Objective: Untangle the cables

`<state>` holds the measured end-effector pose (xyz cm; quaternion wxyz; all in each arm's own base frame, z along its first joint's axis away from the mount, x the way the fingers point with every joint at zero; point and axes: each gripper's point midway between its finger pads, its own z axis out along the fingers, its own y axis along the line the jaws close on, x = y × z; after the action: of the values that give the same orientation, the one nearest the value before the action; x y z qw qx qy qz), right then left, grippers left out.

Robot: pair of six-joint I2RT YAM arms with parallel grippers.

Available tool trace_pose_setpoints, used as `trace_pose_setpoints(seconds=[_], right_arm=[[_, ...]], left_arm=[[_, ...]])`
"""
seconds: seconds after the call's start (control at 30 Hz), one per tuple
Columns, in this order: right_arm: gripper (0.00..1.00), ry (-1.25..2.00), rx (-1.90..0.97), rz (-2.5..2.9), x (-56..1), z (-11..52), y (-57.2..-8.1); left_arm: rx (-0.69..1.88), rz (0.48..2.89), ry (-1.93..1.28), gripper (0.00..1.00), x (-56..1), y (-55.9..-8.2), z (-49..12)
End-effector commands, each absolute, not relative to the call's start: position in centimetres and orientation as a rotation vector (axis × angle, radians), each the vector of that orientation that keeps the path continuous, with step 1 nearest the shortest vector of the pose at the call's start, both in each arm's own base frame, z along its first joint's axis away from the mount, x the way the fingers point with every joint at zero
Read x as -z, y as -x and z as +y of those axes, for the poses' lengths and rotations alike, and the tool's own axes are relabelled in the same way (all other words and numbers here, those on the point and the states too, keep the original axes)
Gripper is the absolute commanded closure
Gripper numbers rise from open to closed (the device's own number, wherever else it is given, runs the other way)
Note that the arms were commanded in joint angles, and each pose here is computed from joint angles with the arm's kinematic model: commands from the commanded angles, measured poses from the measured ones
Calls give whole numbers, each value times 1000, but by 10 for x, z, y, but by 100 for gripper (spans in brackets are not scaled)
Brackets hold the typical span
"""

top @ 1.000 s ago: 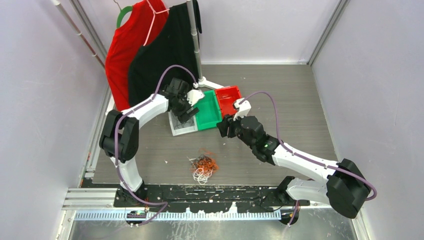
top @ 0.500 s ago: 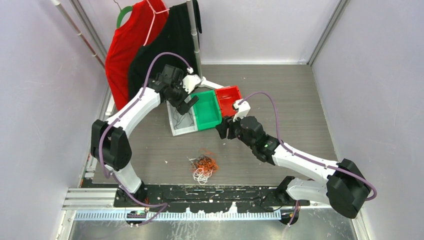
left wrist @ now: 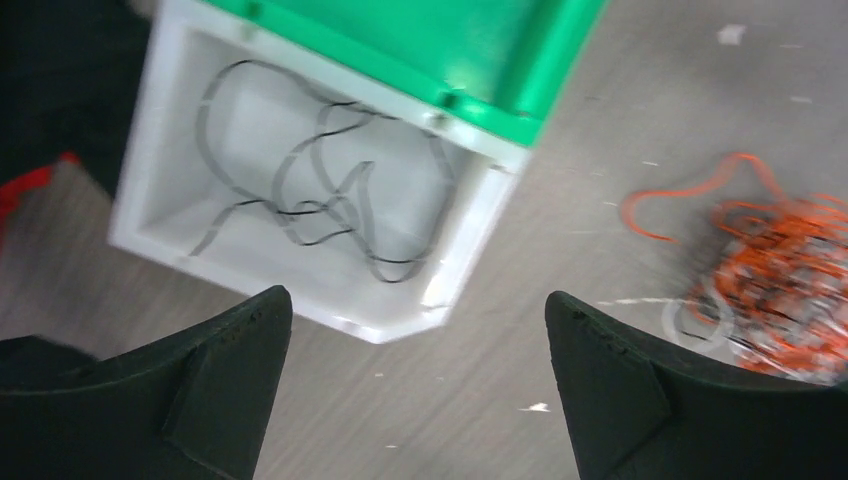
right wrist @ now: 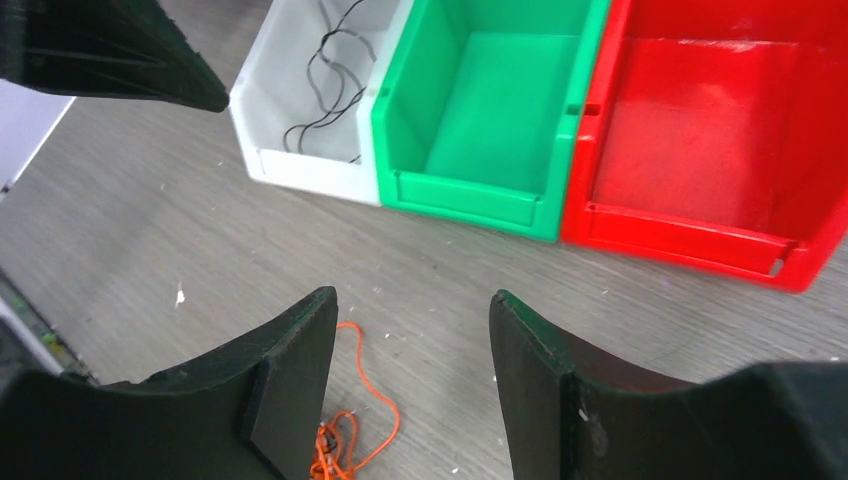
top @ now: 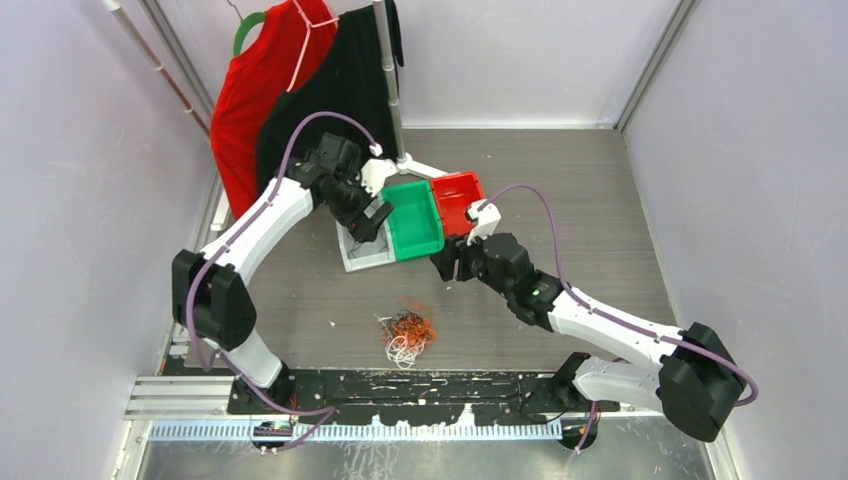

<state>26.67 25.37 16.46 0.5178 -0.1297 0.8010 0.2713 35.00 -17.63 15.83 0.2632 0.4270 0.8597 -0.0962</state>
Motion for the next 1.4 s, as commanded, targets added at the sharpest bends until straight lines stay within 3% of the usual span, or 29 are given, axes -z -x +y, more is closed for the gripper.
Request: trace_pose_setpoints(seconds=[0.0,0.2,0.33,0.77,1.0,1.37], right_arm=[[38,384,-796,1903,-169,274,-249],[39,391,-806,1950,-144,271,-236],[40,352,-771,1964,-136,262,-236],[44,319,-766,1981,-131,253,-230],[46,314,-770,1976,-133,252,-230],[49,288,-777,1943,-142,250,-232]], left_arm=[[648,2299,-1199,6,-188,-277,-202],[897,2368,-1348,15,-145,-185,-226],[938,2385,-1410,19,-124,-160,-238],[893,2269,-1730,38,-81,-158,-233],[853,2130,-1894,43,-72,-163,-229],[710,2155,-1802,72,-55,-183,-229]])
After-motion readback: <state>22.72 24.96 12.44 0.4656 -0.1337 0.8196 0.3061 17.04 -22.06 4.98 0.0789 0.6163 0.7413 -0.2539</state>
